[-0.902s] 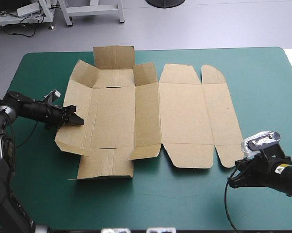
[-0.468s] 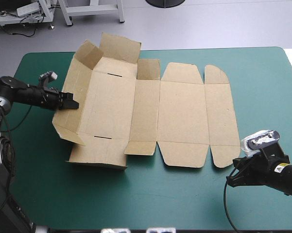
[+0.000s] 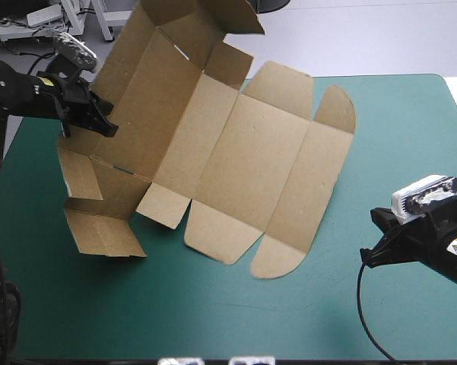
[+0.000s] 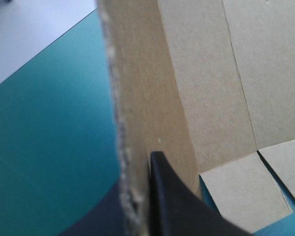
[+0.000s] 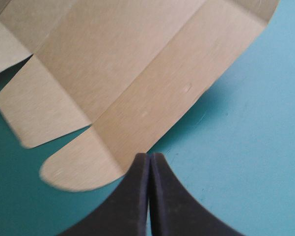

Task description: Fold the box

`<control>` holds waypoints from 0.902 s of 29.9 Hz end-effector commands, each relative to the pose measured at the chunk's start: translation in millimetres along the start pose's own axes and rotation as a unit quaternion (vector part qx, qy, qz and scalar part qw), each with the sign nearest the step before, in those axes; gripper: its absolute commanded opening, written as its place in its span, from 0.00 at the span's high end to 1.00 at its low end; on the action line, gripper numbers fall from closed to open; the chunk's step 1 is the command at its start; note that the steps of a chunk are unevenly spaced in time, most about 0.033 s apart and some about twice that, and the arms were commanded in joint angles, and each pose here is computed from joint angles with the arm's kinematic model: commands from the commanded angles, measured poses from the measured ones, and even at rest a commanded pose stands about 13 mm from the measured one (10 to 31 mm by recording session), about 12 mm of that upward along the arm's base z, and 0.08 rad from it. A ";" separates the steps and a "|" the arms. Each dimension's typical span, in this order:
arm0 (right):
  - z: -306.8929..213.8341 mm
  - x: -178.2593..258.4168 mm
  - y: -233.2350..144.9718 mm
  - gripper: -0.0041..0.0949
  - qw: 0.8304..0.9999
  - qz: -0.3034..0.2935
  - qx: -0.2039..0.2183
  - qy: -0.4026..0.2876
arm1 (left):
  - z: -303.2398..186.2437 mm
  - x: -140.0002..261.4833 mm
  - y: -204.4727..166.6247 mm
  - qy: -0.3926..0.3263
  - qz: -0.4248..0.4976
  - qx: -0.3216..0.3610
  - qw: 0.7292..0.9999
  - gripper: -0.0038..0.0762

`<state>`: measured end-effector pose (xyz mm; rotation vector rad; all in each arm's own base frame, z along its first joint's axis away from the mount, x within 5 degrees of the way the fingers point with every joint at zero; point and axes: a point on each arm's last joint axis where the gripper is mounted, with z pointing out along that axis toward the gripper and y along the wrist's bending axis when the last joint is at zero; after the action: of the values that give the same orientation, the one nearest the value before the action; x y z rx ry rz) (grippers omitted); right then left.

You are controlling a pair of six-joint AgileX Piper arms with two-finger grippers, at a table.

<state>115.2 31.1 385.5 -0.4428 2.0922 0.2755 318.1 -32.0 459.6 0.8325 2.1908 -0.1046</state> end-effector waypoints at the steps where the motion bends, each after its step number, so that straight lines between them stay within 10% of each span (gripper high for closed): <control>1: -14.9 -22.2 0.6 0.98 0.998 -0.014 0.018 -0.064 | -29.2 -17.0 -42.3 -0.006 0.119 -0.005 0.993 0.93; 15: -30.7 -40.5 2.1 0.98 0.993 -0.019 0.033 -0.116 | -28.1 -3.5 -164.4 -0.004 0.434 -0.001 0.901 0.93; 27: -41.0 -88.0 -4.0 0.98 0.986 -0.032 0.035 -0.161 | -15.1 7.3 -173.3 -0.096 0.460 -0.110 0.876 0.93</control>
<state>115.0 30.2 464.0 -0.4217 1.8327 0.2036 203.4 -157.8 408.7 1.6880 1.5633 0.4758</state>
